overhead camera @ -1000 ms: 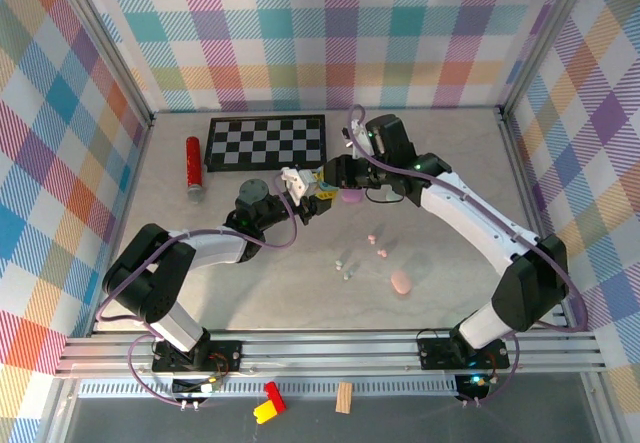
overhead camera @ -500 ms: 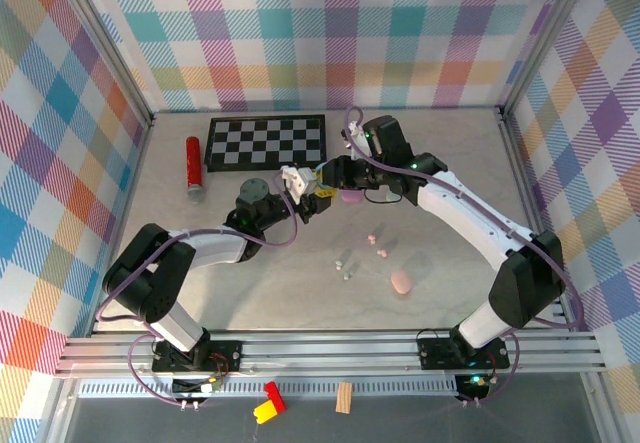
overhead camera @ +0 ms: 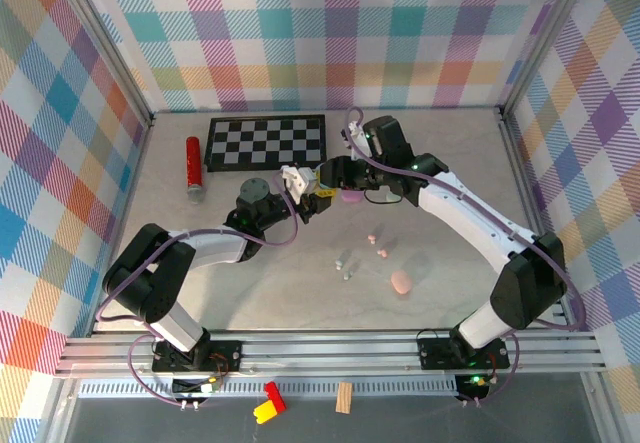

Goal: Insert wireless bluetooth earbuds into charging case

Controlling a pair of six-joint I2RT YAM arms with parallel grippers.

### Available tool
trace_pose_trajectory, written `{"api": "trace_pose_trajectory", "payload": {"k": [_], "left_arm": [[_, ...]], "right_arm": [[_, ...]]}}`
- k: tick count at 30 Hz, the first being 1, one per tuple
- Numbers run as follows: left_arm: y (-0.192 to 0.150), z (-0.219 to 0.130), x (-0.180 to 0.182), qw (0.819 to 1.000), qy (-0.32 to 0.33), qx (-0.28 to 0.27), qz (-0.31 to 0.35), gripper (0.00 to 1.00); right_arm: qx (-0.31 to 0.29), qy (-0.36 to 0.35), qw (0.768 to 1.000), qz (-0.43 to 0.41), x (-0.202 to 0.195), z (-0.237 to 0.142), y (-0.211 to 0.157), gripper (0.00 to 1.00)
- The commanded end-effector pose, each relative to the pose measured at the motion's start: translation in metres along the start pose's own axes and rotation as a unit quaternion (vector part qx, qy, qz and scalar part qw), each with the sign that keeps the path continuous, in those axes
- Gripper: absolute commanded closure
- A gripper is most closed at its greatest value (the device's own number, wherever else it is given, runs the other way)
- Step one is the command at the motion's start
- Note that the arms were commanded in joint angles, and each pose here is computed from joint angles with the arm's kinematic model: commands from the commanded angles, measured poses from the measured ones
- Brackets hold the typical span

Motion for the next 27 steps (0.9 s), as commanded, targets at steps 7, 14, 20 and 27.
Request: {"api": "trace_pose_trajectory", "payload": {"k": [7, 14, 20, 27], "left_arm": [[0.02, -0.009, 0.017, 0.999, 0.021, -0.043, 0.023, 0.64], [0.016, -0.018, 0.008, 0.998, -0.018, -0.035, 0.039, 0.64], [0.021, -0.02, 0.002, 0.998, -0.036, -0.043, 0.04, 0.64], [0.026, -0.026, 0.003, 0.998, -0.021, -0.057, 0.029, 0.64]], "right_arm": [[-0.036, 0.06, 0.995, -0.064, 0.037, -0.042, 0.004, 0.57], [-0.056, 0.057, 0.993, -0.085, 0.049, -0.042, 0.023, 0.72], [-0.033, 0.052, 0.995, -0.08, 0.052, -0.02, 0.036, 0.73], [0.017, 0.019, 0.999, -0.048, 0.037, 0.002, 0.033, 0.73]]}}
Point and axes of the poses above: each hand's point on the last joint's axis, 136 mm out from that joint toward the fingers, its own z axis out along the fingers, its own x axis along the line the jaws close on, y = z × x, the point moved 3 cm from there along -z, back along the fingers, and after that the axes turned 11 degrees about z, right-handed, at the moved point
